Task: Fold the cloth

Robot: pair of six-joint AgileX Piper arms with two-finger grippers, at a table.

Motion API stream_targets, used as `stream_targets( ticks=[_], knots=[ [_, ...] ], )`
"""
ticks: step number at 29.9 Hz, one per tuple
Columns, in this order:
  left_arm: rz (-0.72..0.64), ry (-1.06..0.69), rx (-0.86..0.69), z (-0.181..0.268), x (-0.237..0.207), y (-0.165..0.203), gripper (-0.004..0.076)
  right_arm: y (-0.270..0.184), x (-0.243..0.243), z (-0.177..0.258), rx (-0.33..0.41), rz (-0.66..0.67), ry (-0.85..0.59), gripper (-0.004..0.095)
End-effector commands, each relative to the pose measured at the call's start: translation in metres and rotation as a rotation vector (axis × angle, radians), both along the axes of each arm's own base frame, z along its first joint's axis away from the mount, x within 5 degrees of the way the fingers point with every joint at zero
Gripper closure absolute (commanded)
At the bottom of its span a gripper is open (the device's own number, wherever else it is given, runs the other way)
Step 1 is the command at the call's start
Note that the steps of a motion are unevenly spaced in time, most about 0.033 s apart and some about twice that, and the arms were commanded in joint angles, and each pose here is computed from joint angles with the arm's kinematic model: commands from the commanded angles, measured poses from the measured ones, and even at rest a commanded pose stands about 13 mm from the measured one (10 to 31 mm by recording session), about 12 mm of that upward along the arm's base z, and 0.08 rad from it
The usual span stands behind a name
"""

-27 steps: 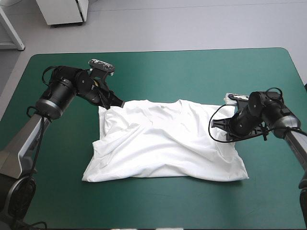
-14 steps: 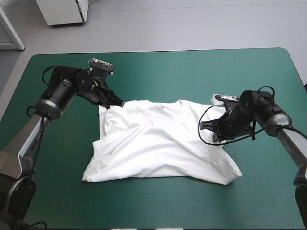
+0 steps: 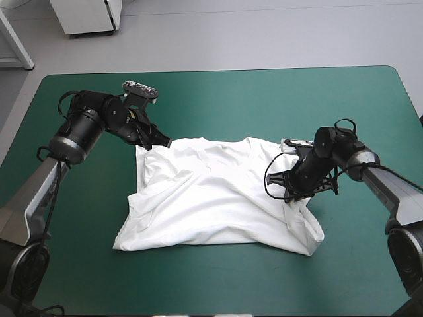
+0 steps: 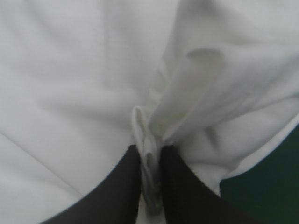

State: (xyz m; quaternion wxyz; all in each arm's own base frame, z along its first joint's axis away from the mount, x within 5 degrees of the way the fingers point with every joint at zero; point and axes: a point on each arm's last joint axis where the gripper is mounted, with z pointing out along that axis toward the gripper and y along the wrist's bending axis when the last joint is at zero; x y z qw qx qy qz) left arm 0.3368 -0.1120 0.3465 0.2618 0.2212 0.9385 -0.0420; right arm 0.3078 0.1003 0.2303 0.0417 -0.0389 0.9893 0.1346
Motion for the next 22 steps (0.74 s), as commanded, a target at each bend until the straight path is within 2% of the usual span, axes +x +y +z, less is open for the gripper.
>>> stream_targets(
  ticks=[1,3,5,10,15,22],
  knots=[
    [0.002,-0.095,-0.045,0.026,-0.007,0.001,0.0525,0.001,-0.001,0.027,0.025,0.02,-0.057,0.0557],
    [0.002,-0.093,-0.044,0.025,-0.007,0.001,0.0525,0.002,0.0,0.035,0.027,0.029,-0.056,0.045],
    [0.002,-0.089,-0.043,0.025,-0.008,0.001,0.0525,0.001,-0.001,0.048,0.027,0.038,-0.08,0.0411],
    [0.008,-0.083,-0.046,0.029,-0.013,0.003,0.0525,-0.005,-0.013,0.092,0.009,0.06,-0.167,0.0411],
    [0.025,-0.098,-0.064,0.046,-0.029,0.008,0.0525,-0.017,-0.036,0.124,-0.04,0.031,-0.277,0.042],
    [0.017,-0.048,-0.046,0.065,-0.061,0.018,0.0525,-0.028,-0.067,0.142,-0.056,0.023,-0.355,0.0422]
  ],
)
